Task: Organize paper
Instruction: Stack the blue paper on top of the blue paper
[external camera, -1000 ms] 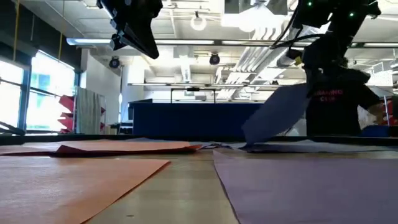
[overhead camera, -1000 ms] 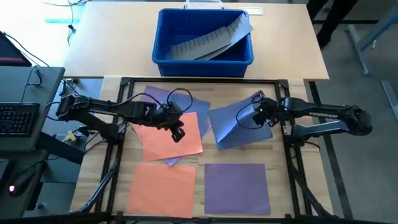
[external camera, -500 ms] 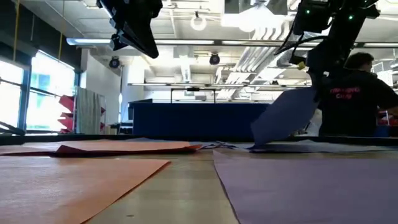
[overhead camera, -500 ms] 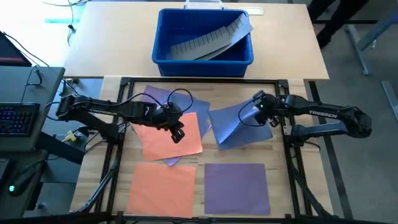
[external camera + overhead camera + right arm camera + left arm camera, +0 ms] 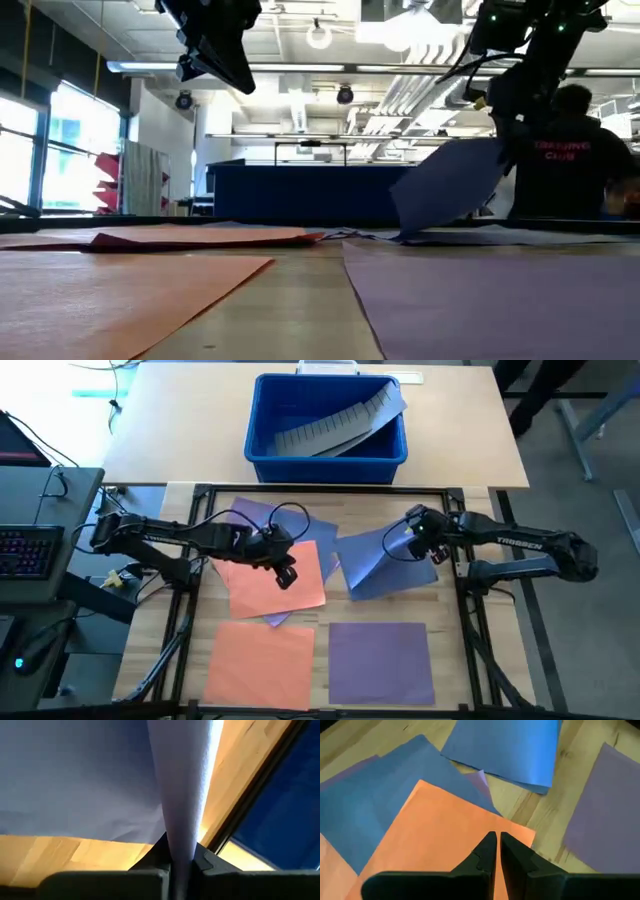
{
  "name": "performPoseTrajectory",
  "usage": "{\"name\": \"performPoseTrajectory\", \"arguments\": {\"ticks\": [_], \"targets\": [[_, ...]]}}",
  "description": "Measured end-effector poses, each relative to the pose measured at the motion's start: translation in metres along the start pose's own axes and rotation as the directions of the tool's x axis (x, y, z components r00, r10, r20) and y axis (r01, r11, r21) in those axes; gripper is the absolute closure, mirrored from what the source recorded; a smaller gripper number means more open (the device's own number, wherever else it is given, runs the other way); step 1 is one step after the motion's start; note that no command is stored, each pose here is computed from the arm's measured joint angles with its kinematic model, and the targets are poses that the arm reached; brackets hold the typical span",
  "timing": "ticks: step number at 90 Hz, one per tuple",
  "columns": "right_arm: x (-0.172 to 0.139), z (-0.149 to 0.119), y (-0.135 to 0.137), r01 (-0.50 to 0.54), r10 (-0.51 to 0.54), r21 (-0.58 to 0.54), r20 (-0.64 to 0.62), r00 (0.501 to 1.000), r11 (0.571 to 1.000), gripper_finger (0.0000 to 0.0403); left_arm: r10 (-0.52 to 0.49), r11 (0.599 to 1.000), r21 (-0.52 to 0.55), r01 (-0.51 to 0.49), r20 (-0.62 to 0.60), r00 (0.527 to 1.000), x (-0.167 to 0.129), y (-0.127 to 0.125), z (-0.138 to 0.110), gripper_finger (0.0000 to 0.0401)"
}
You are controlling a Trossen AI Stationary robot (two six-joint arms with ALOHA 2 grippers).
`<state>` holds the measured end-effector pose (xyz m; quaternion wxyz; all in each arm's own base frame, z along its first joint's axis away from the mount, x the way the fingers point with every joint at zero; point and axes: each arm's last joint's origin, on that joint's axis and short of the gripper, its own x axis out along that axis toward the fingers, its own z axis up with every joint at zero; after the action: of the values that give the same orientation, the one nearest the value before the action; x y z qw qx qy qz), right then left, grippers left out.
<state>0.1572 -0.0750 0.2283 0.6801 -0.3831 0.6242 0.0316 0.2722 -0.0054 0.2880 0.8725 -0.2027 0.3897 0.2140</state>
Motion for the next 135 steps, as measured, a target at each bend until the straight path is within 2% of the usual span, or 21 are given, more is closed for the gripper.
{"name": "performPoseTrajectory", "arguments": {"ticks": [61, 81, 122, 135], "targets": [[0.001, 0.001, -0.001, -0.010, 0.010, 0.011, 0.039, 0.999, 1.000, 0.0403, 0.000, 0.999, -0.037, 0.000, 0.000, 1.000, 0.000, 0.000, 0.000, 0.0398], [0.021, -0.002, 0.017, -0.052, 0.052, -0.006, -0.001, 0.999, 0.999, 0.0403, 0.000, 0.999, -0.036, 0.000, 0.001, 1.000, 0.000, 0.000, 0.000, 0.0398], [0.027, -0.003, 0.025, -0.085, 0.085, 0.111, 0.001, 0.996, 0.990, 0.0402, 0.001, 0.999, -0.035, -0.001, 0.000, 1.000, 0.000, 0.000, 0.000, 0.0398], [0.027, -0.004, 0.026, -0.100, 0.101, 0.103, -0.003, 0.995, 0.990, 0.0378, 0.001, 0.999, -0.035, -0.001, 0.000, 1.000, 0.000, 0.000, 0.000, 0.0398]]}}
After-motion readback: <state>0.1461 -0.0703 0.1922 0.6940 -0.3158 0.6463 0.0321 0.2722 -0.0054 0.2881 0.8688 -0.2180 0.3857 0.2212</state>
